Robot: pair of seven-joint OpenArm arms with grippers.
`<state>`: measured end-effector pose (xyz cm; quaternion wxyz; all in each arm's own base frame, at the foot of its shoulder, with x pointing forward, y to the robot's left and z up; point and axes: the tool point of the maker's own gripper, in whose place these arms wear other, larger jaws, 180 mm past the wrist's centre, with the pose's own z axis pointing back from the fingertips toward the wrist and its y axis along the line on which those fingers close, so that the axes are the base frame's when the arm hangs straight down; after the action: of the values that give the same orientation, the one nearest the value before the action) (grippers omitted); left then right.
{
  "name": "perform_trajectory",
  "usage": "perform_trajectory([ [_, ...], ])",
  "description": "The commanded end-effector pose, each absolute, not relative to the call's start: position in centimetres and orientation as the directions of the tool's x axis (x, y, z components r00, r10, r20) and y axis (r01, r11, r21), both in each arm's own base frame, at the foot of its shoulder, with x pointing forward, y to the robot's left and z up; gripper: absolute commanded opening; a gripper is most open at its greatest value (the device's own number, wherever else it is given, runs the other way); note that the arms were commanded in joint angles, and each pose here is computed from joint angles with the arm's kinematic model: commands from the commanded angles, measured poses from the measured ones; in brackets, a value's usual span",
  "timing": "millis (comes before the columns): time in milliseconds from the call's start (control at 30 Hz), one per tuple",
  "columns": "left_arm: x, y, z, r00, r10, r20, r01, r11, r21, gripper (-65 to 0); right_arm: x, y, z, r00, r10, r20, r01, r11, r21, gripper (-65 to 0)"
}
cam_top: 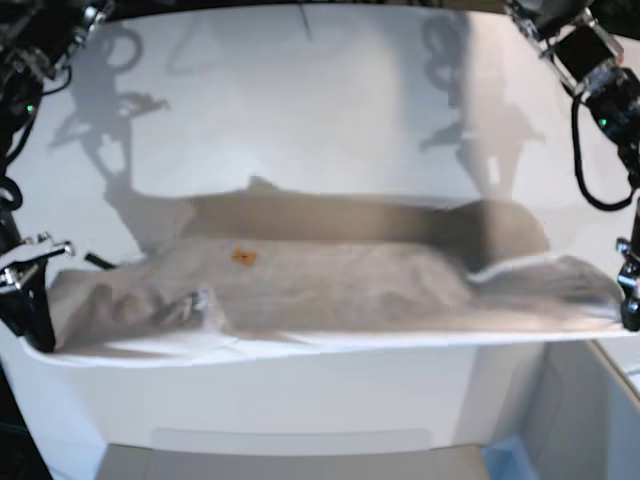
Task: Layout the t-shirt on the table in an organized manner, then fold the t-shirt properly
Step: 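Lift the t-shirt high with both grippers and swing it across the table, then lower the t-shirt onto the table and reach the left gripper toward its middle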
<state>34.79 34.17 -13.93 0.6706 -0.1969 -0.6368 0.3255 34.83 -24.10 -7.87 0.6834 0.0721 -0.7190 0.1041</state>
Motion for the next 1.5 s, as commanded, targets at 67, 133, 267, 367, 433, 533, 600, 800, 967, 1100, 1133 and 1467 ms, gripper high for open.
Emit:
perform_trajectory([
  [67, 32.4, 35.1, -10.1, -0.125, 0.636, 0.761, -0.116, 0.753, -0.648, -63.2, 35.0, -22.8, -3.8, -0.193, 0.025, 0.981, -0.278, 0.957, -0.079, -65.0],
  [133, 31.3, 35.5, -10.1, -0.137, 0.642, 0.754, -0.117, 0.746, -0.656, -63.2, 35.0, -22.1, -2.6, -0.227, -0.003, 0.974, -0.31, 0.948, -0.069, -65.0],
  [267, 29.3, 36.7, -9.9, -0.167, 0.652, 0.739, -0.128, 0.729, -0.672, -63.2, 34.4, -20.9, -1.1, -0.278, -0.069, 0.958, -0.368, 0.929, -0.039, -65.0],
  [367, 27.8, 37.5, -9.6, -0.189, 0.674, 0.714, -0.117, 0.706, -0.698, -63.2, 33.8, -20.3, -0.7, -0.293, -0.128, 0.947, -0.413, 0.911, -0.004, -65.0],
  [433, 26.6, 38.4, -8.9, -0.226, 0.685, 0.693, -0.105, 0.69, -0.716, -63.2, 32.8, -21.3, -0.1, -0.32, -0.188, 0.929, -0.417, 0.908, 0.04, -65.0],
  [533, 24.6, 40.1, -7.5, -0.292, 0.675, 0.678, -0.104, 0.682, -0.724, -63.2, 30.9, -22.5, 1.6, -0.382, -0.287, 0.878, -0.455, 0.886, 0.092, -65.0],
  [600, 24.2, 40.4, -5.9, -0.31, 0.637, 0.706, -0.081, 0.722, -0.687, -63.2, 30.1, -23.0, 2.5, -0.41, -0.32, 0.854, -0.473, 0.875, 0.101, -65.0],
  [800, 22.8, 41.0, -3.6, -0.369, 0.567, 0.737, -0.057, 0.778, -0.626, -63.2, 29.0, -23.0, 4.0, -0.446, -0.366, 0.817, -0.521, 0.848, 0.096, -65.0],
  [967, 20.7, 42.4, -0.9, -0.49, 0.541, 0.684, -0.028, 0.774, -0.632, -63.2, 27.8, -22.2, 6.7, -0.536, -0.354, 0.767, -0.555, 0.832, -0.004, -65.0],
  [1100, 17.9, 44.0, 0.0, -0.566, 0.501, 0.655, -0.056, 0.769, -0.637, -63.2, 26.7, -21.6, 7.6, -0.539, -0.415, 0.733, -0.619, 0.785, -0.011, -65.0],
  [1133, 17.2, 44.4, 0.1, -0.583, 0.49, 0.648, -0.066, 0.767, -0.639, -63.2, 26.5, -21.5, 7.7, -0.538, -0.425, 0.728, -0.63, 0.777, -0.011, -65.0],
  [1467, 18.8, 42.5, -3.1, -0.389, 0.573, 0.722, -0.082, 0.759, -0.646, -63.1, 27.7, -19.8, 4.7, -0.437, -0.368, 0.821, -0.653, 0.758, -0.008, -65.0],
])
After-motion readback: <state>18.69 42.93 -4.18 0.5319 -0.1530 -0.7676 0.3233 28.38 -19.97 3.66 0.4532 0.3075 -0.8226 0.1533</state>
